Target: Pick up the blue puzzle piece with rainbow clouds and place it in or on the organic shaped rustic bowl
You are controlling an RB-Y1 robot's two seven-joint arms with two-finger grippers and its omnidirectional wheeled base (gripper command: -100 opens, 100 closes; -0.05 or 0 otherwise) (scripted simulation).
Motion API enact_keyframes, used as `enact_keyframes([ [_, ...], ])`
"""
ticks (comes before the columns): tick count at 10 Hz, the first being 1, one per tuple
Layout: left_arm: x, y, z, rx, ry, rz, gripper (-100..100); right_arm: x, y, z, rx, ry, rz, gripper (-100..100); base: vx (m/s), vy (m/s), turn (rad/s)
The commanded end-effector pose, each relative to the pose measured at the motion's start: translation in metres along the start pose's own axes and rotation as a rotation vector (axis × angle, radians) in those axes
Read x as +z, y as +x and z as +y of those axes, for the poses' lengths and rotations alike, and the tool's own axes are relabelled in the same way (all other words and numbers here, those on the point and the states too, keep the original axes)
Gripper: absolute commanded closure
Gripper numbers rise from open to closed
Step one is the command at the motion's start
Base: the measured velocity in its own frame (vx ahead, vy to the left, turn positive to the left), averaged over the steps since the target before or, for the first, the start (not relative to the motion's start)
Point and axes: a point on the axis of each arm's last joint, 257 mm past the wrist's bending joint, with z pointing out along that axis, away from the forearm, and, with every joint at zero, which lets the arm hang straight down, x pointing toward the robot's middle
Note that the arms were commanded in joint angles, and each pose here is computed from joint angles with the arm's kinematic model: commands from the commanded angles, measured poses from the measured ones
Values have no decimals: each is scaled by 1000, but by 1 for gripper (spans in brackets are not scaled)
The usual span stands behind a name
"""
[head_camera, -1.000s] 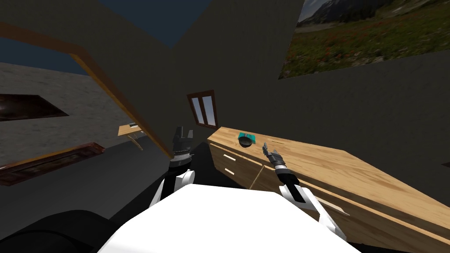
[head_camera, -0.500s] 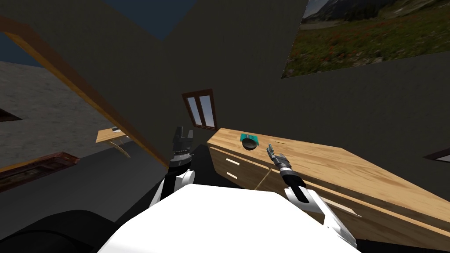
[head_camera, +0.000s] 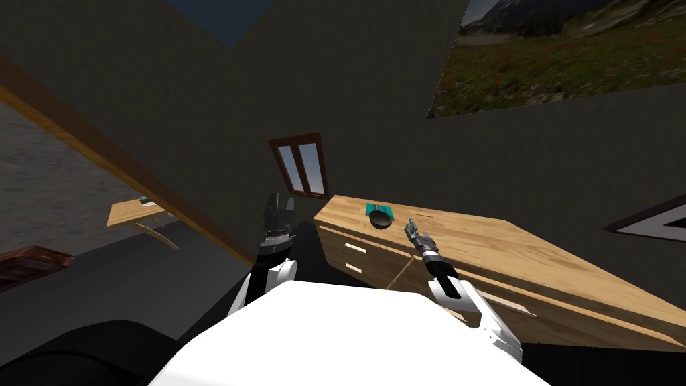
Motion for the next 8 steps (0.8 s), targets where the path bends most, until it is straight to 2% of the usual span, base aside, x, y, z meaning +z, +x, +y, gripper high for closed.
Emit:
enact_keyframes([
  [1, 0, 0, 0, 0, 0, 0, 0, 9, 6, 1, 8, -3, 6, -100, -22, 17, 27],
  [2, 0, 0, 0, 0, 0, 0, 0, 21, 5, 19, 7, -46, -8, -100, -37, 15, -270],
  [3, 0, 0, 0, 0, 0, 0, 0, 31, 3, 22, 15, -49, -13, -100, -37, 26, -129],
  [5, 0, 0, 0, 0, 0, 0, 0, 34, 19, 18, 22, -37, 17, -100, -7, 4, 37],
  [6, 0, 0, 0, 0, 0, 0, 0, 47, 17, 36, 20, -79, 5, -100, -27, 1, -294],
  [8, 0, 0, 0, 0, 0, 0, 0, 59, 25, 38, 31, -75, 20, -100, -26, 19, -45],
])
